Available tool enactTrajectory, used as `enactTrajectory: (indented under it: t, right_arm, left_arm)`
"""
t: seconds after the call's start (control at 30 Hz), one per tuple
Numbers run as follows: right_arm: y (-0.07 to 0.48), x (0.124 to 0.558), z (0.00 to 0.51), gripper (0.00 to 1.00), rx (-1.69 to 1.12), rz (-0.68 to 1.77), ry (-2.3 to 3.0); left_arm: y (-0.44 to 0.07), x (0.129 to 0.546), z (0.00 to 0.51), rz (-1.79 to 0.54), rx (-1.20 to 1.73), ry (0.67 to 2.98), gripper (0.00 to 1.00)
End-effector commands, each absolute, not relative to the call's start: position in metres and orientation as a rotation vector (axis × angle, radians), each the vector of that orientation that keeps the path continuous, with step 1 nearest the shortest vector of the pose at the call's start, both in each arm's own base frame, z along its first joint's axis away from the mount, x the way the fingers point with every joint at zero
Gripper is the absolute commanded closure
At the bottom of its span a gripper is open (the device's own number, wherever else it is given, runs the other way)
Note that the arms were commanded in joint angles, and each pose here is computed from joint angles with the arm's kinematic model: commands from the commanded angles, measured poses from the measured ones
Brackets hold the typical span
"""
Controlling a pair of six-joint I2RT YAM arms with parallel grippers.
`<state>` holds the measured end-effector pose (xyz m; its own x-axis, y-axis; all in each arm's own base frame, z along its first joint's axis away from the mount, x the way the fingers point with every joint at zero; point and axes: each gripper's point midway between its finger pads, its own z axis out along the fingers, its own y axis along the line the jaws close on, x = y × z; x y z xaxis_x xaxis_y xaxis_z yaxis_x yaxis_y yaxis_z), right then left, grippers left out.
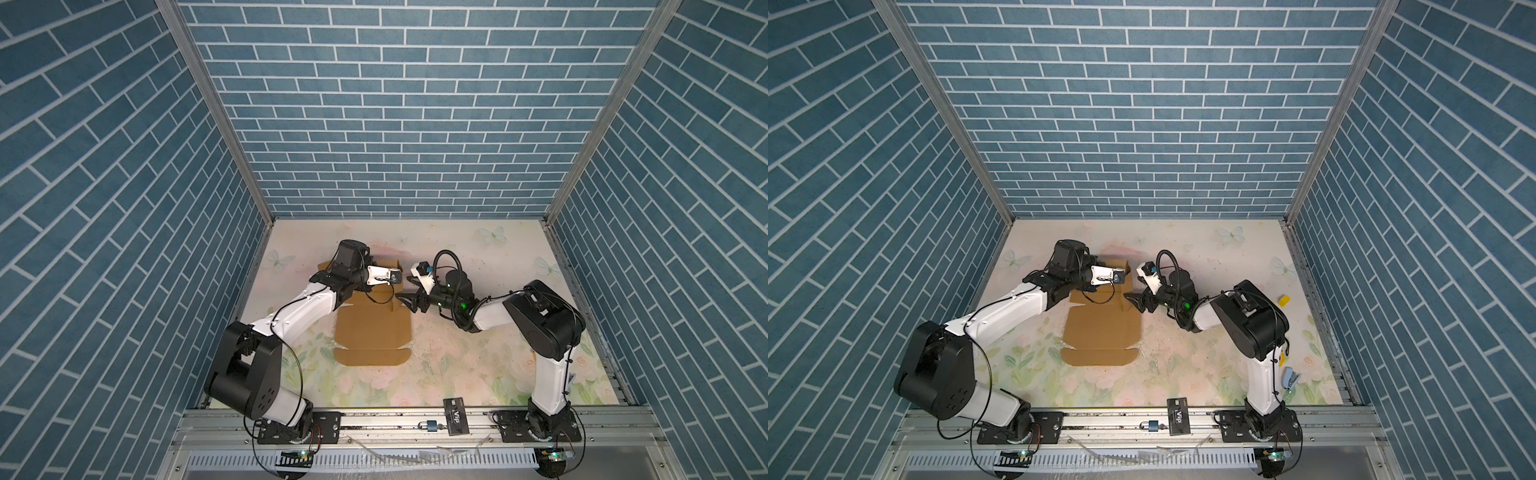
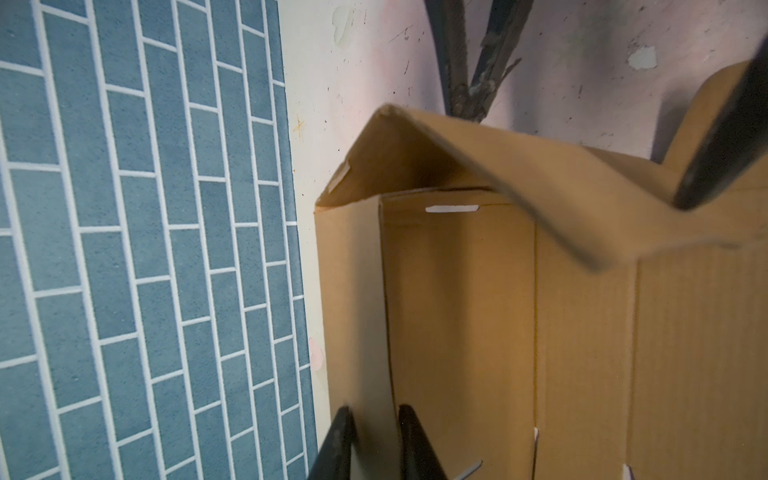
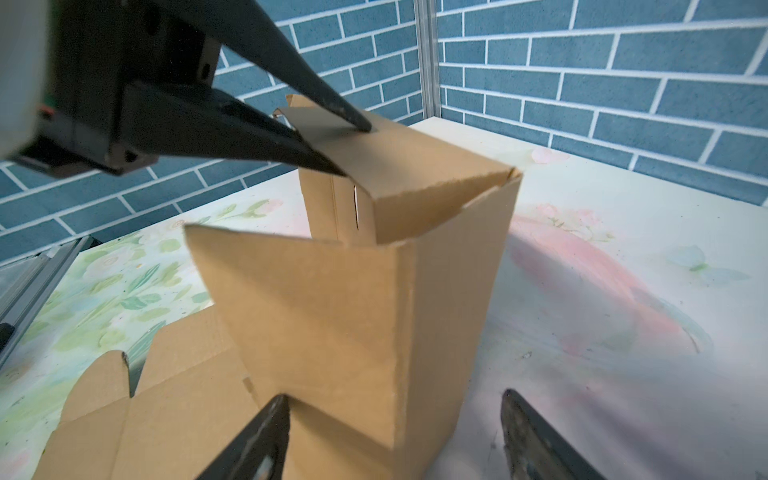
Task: Fold the paper box
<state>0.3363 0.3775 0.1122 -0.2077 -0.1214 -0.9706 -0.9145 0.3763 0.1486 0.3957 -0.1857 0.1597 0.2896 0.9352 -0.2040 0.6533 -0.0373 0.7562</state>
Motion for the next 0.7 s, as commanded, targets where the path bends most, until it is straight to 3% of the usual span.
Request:
enactTrajectory:
  t: [0.0,0.67]
  right_arm:
    - [0.385,0.347,0.126,0.23,-0.901,0.988,1.57]
    - [0.395,0.364,0.13,0.36,-0.728,0.822,1.519]
  left_arm:
    - [-0.184,0.377,0.143,0.385,1.824,1.526,0.78]
    - [-0.188,0.381,0.136,0.329,1.791,1.62,0.76]
